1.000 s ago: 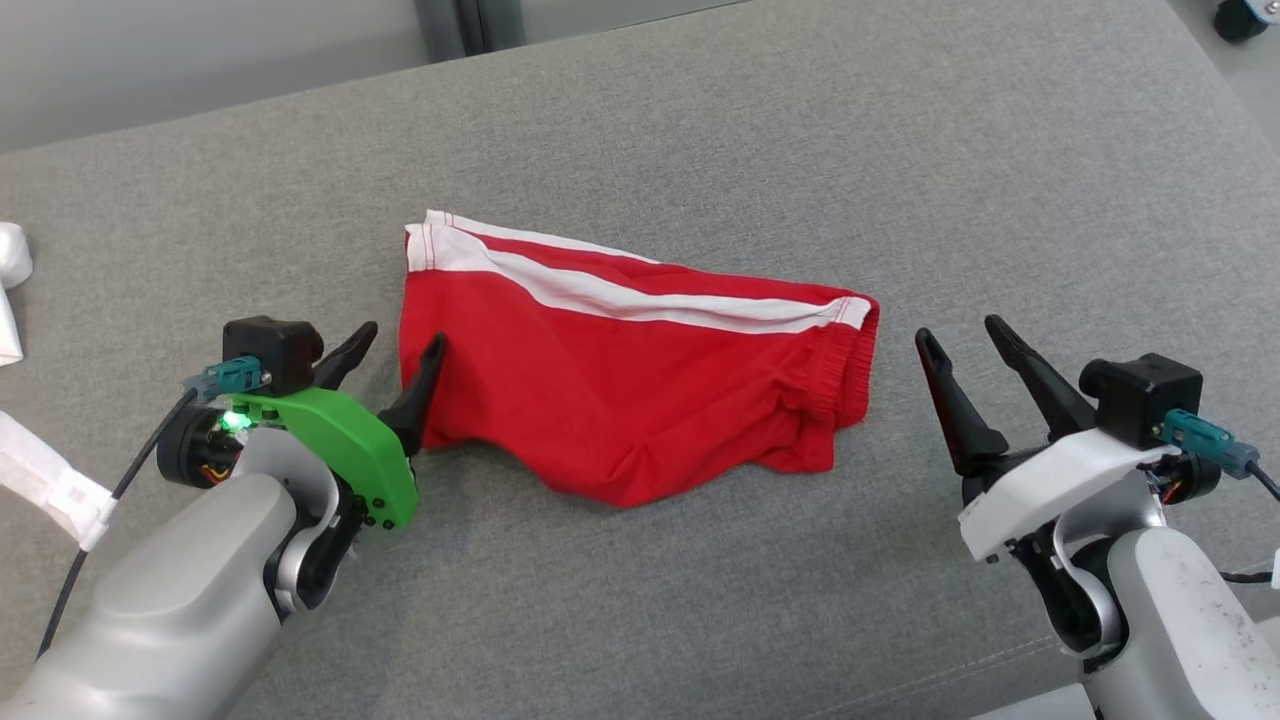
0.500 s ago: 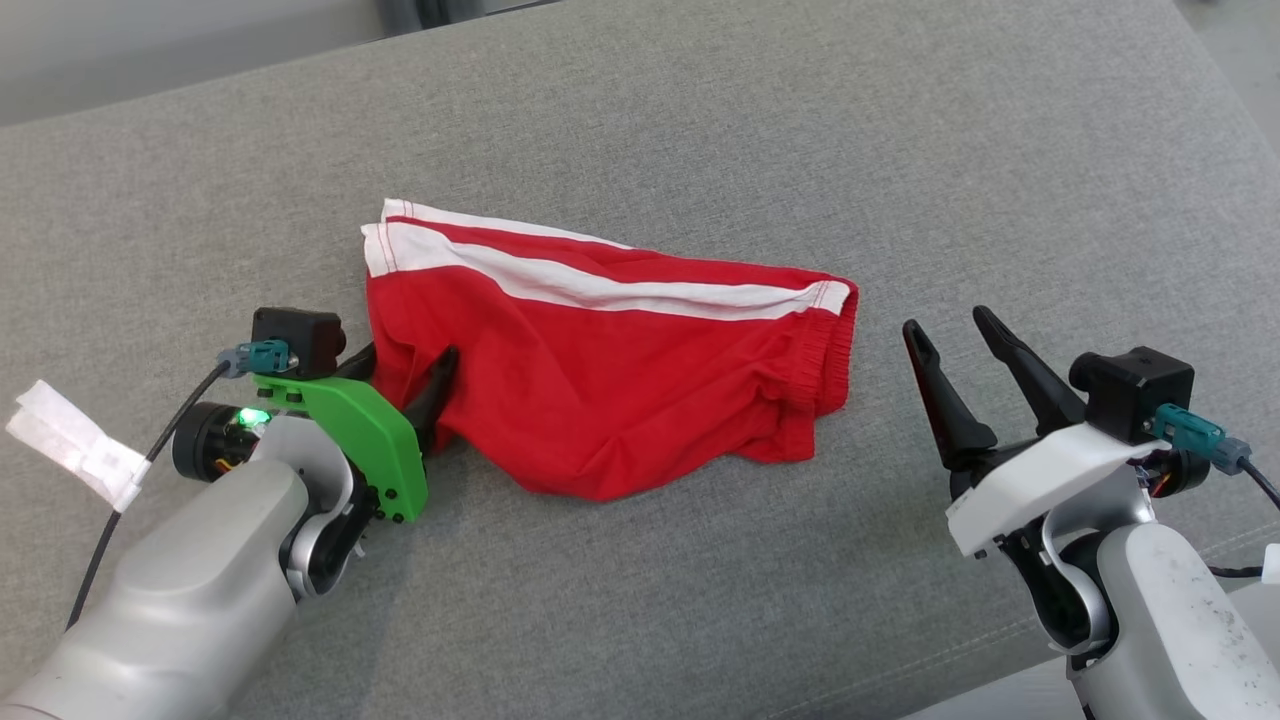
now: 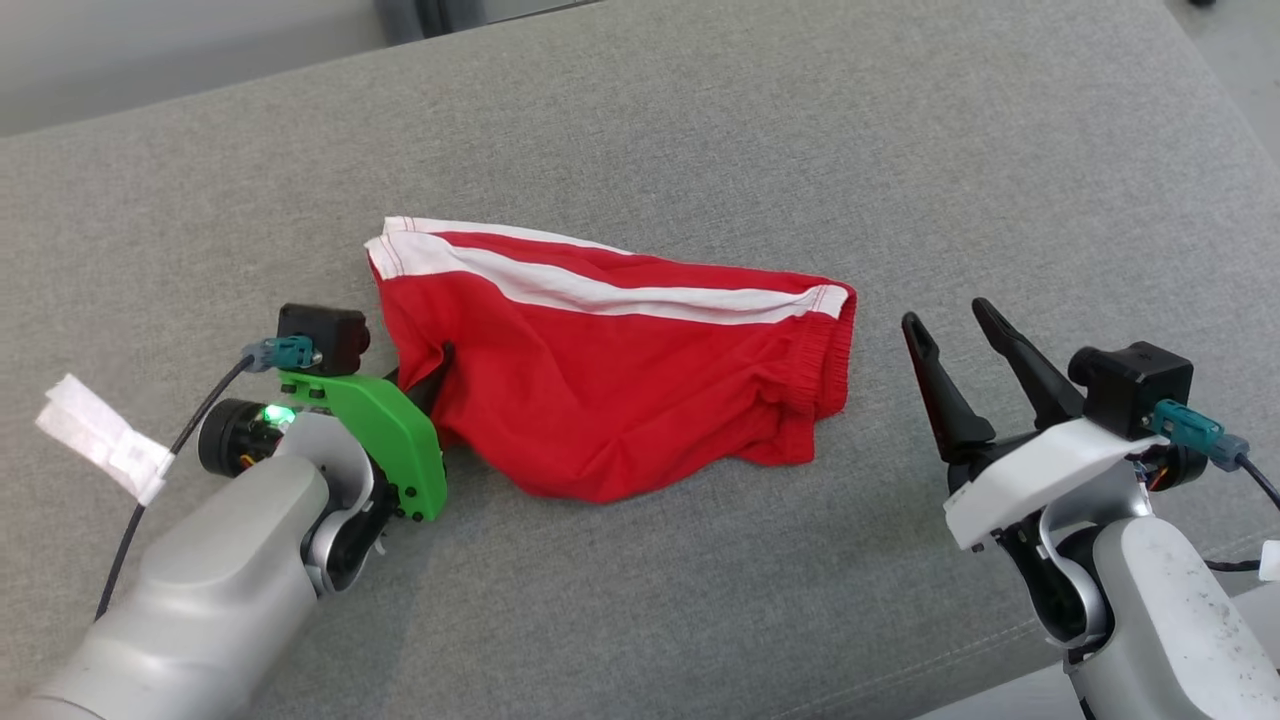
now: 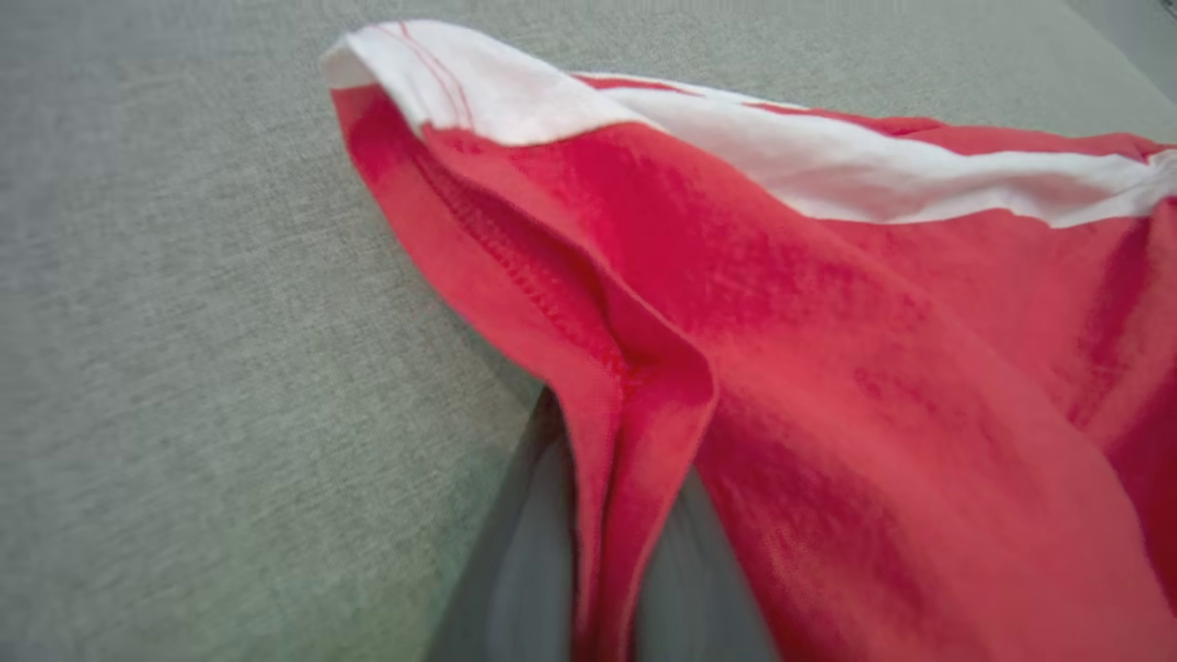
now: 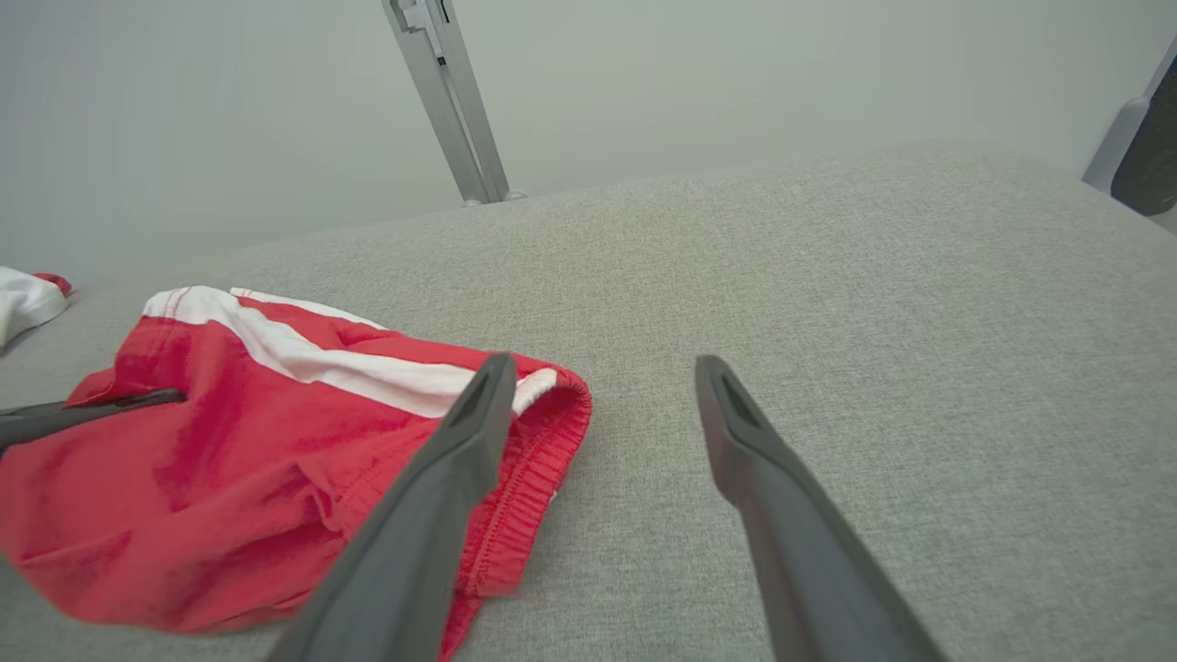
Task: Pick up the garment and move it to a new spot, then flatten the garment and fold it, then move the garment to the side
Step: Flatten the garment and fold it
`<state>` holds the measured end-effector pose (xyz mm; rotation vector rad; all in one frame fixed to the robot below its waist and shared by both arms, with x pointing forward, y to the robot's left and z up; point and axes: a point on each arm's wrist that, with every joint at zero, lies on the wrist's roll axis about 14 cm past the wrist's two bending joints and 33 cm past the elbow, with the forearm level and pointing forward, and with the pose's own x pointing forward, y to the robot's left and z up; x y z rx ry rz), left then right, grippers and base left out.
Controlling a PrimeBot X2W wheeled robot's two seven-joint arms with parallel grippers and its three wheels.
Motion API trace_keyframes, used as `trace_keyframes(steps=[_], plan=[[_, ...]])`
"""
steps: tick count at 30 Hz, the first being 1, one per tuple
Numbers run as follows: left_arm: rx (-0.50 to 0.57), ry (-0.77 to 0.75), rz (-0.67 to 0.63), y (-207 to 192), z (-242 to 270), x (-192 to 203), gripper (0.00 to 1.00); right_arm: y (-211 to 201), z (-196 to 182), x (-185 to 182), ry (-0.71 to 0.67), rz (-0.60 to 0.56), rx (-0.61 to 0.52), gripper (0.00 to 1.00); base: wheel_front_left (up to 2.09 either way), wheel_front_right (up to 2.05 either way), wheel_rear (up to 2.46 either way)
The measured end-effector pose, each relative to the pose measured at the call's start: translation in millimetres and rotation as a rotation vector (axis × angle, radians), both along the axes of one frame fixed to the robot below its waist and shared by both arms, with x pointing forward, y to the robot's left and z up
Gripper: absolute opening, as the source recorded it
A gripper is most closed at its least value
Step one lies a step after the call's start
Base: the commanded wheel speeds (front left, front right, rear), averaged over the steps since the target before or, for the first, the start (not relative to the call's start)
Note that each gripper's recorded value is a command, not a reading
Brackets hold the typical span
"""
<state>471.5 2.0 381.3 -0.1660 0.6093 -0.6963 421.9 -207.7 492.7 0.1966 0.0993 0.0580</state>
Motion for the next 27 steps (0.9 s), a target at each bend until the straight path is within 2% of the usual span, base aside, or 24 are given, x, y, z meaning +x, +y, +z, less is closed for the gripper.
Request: trace_keyframes(steps=[9, 21, 22, 23, 24, 25, 27], plan=[[-0.095, 0.028, 0.107, 21.9, 2.4, -32.4, 0.0, 10.9, 8.1, -1.2, -0.026, 0.027, 0.018, 1.0, 0.0, 0.0, 0.0], [-0.209, 0.037, 0.321, 54.2, 21.1, -80.2, 0.0, 39.5, 24.7, 0.5, -0.069, 0.11, 0.015, 1.0, 0.0, 0.0, 0.0], [-0.219, 0.036, 0.334, 54.2, 22.9, -82.3, 0.14, 41.6, 25.3, 0.4, -0.071, 0.116, 0.012, 1.0, 0.0, 0.0, 0.0], [-0.222, 0.034, 0.349, 55.0, 24.1, -83.7, 0.39, 42.9, 25.8, 0.3, -0.072, 0.12, 0.01, 1.0, 0.0, 0.0, 0.0], [-0.22, 0.029, 0.356, 55.7, 25.2, -84.2, 0.8, 43.9, 25.8, 0.1, -0.071, 0.123, 0.006, 1.0, 0.0, 0.0, 0.0], [-0.214, 0.016, 0.363, 57.0, 26.8, -84.2, 1.0, 44.8, 26.3, -0.1, -0.072, 0.127, 0.0, 1.0, 0.0, 0.0, 0.0], [-0.194, -0.016, 0.377, 61.7, 30.7, -81.5, 1.0, 45.3, 26.2, -0.7, -0.071, 0.132, -0.019, 1.0, 0.0, 0.0, 0.0]])
